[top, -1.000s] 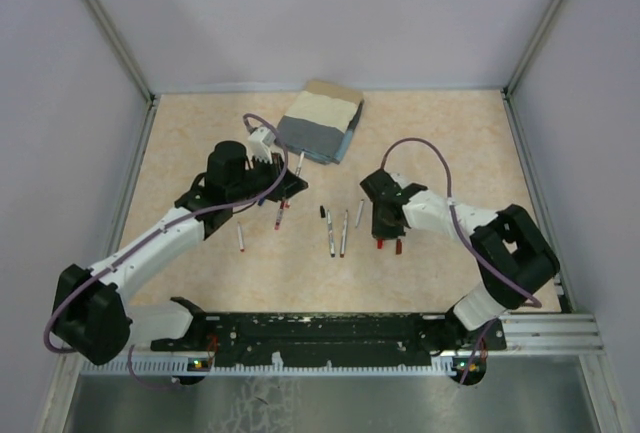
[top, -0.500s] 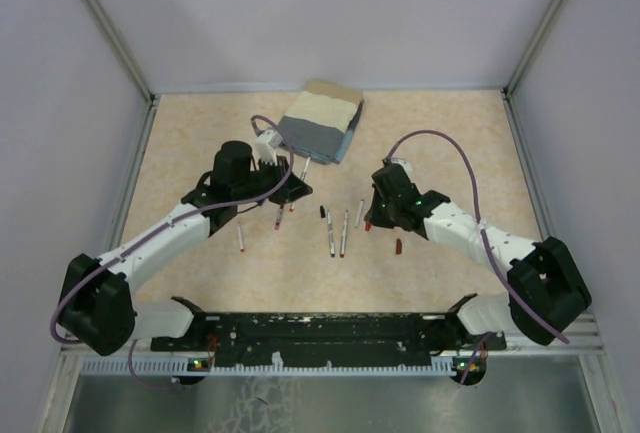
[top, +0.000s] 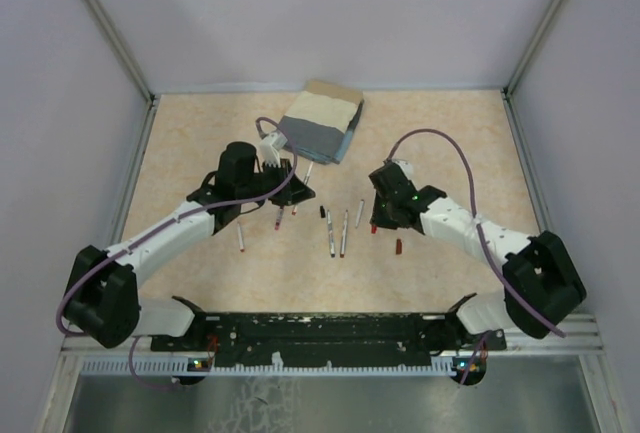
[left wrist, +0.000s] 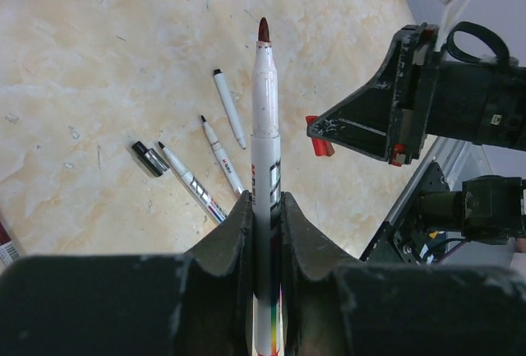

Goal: Insert the pens into the pen caps
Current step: Insert the pen cap onto the pen.

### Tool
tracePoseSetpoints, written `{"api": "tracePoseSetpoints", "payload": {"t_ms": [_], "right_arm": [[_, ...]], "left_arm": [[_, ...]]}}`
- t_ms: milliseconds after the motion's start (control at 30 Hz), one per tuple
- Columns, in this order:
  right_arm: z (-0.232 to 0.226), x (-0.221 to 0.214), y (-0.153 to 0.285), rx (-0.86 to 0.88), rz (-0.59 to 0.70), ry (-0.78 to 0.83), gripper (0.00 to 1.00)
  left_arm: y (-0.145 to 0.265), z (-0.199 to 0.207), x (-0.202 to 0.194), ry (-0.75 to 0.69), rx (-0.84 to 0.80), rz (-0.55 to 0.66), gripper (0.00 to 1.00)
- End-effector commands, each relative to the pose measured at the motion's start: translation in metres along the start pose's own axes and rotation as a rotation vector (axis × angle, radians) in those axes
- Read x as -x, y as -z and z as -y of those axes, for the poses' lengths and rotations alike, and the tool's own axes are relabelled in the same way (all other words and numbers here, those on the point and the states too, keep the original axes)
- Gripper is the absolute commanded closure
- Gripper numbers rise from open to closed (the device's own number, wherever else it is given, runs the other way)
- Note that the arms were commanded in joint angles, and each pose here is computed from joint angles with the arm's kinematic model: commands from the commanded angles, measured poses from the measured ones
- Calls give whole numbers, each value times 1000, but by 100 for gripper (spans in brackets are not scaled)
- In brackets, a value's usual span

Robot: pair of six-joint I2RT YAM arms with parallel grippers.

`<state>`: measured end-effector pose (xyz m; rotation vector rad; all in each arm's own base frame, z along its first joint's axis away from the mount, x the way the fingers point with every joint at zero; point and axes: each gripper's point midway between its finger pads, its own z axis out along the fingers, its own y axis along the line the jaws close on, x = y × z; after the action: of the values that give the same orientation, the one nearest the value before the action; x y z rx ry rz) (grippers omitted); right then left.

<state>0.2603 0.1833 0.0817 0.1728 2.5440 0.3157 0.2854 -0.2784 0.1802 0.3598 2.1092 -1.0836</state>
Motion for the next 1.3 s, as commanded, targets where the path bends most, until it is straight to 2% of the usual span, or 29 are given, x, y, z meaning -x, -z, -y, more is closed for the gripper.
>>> {"api": "tracePoseSetpoints", "payload": {"t_ms": [0, 167, 400, 600, 700, 1267], "right_arm": [[29, -4, -5, -172, -64, 103, 100], [29, -26, -19, -160, -174, 142, 98], [33, -44, -32, -164, -247, 160, 94], [41, -54, -33, -185, -284, 179, 79], [44, -58, -32, -187, -299, 187, 76], [50, -81, -22, -163, -375, 187, 71]], "left_arm": [[0, 1, 0, -13, -15, 6, 100], [-1, 0, -1, -13, -10, 3, 100], [0, -1, -2, -10, -10, -1, 100], [-1, -2, -3, -12, -5, -5, 100], [-2, -3, -4, -9, -4, -8, 100], [-3, -4, -7, 2, -7, -18, 100]]}}
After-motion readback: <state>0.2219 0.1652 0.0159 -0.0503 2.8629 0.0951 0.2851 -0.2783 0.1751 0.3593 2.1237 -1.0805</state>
